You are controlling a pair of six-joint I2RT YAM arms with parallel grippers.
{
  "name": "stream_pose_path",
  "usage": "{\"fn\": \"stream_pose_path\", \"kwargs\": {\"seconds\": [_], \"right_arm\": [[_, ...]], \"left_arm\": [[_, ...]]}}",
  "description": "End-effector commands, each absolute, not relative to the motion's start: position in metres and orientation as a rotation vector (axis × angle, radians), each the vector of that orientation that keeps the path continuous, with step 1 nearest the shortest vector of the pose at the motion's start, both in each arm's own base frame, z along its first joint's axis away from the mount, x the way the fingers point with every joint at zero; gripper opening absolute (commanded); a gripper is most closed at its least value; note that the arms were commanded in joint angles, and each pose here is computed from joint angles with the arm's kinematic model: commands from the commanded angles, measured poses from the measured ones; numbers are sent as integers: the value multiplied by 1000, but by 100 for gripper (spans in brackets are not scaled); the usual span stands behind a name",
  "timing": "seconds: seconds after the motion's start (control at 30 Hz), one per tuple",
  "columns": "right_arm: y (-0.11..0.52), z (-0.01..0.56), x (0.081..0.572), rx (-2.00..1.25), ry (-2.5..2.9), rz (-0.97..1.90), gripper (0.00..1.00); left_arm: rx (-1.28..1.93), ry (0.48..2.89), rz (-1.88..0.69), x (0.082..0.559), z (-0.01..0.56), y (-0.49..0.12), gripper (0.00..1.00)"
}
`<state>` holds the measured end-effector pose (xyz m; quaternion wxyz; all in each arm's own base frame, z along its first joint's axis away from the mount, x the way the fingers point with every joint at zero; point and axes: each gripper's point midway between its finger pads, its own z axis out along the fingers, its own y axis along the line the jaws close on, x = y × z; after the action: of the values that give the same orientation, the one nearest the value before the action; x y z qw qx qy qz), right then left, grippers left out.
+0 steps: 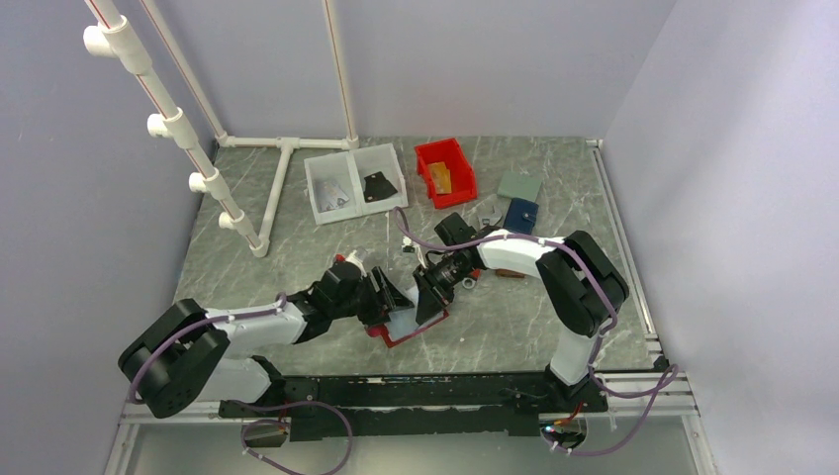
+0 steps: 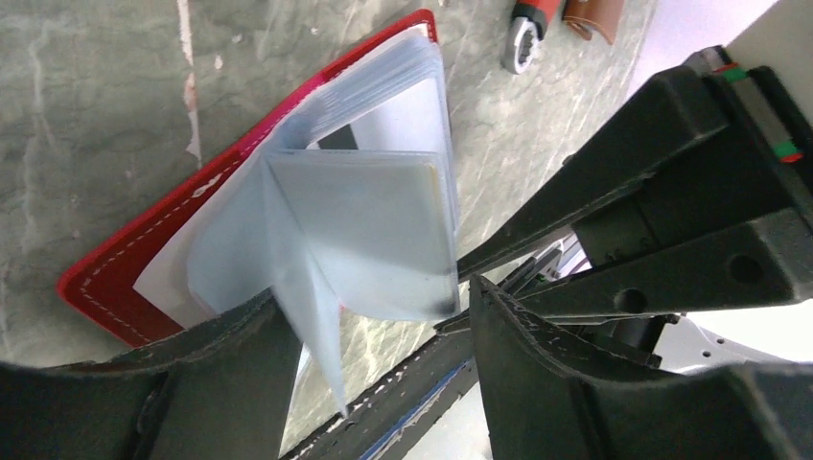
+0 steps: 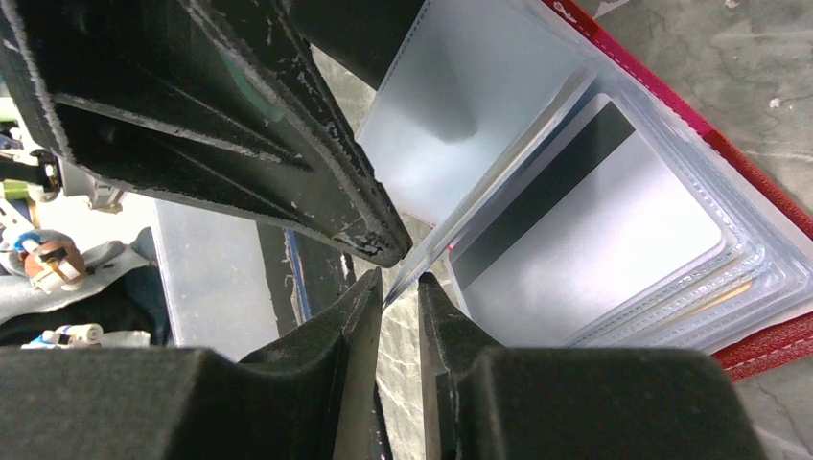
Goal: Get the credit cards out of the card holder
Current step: Remove the credit card from the card holder.
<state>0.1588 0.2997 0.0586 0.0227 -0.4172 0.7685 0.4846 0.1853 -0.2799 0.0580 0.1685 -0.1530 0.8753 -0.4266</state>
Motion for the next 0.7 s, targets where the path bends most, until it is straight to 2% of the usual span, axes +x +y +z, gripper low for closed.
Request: {"fn": "stream_pose_path", "kwargs": {"seconds": [0.0, 0.1, 0.27, 0.53, 0.67], "right_arm": [[307, 69, 161, -1331, 2309, 1533, 23], [307, 69, 160, -1332, 2309, 1532, 23], [307, 68, 162, -1333, 2312, 1520, 23], [307, 68, 161, -1336, 2317, 1522, 27], [306, 70, 162, -1333, 2312, 1527, 28]], "left_arm": [[-426, 2429, -1241, 192, 67, -282, 66], [-431, 2453, -1230, 192, 61, -283, 63], [-446, 2485, -1214, 191, 53, -283, 51], [-457, 2509, -1165, 189, 46, -277, 47], [-473, 2530, -1139, 188, 38, -273, 42]]}}
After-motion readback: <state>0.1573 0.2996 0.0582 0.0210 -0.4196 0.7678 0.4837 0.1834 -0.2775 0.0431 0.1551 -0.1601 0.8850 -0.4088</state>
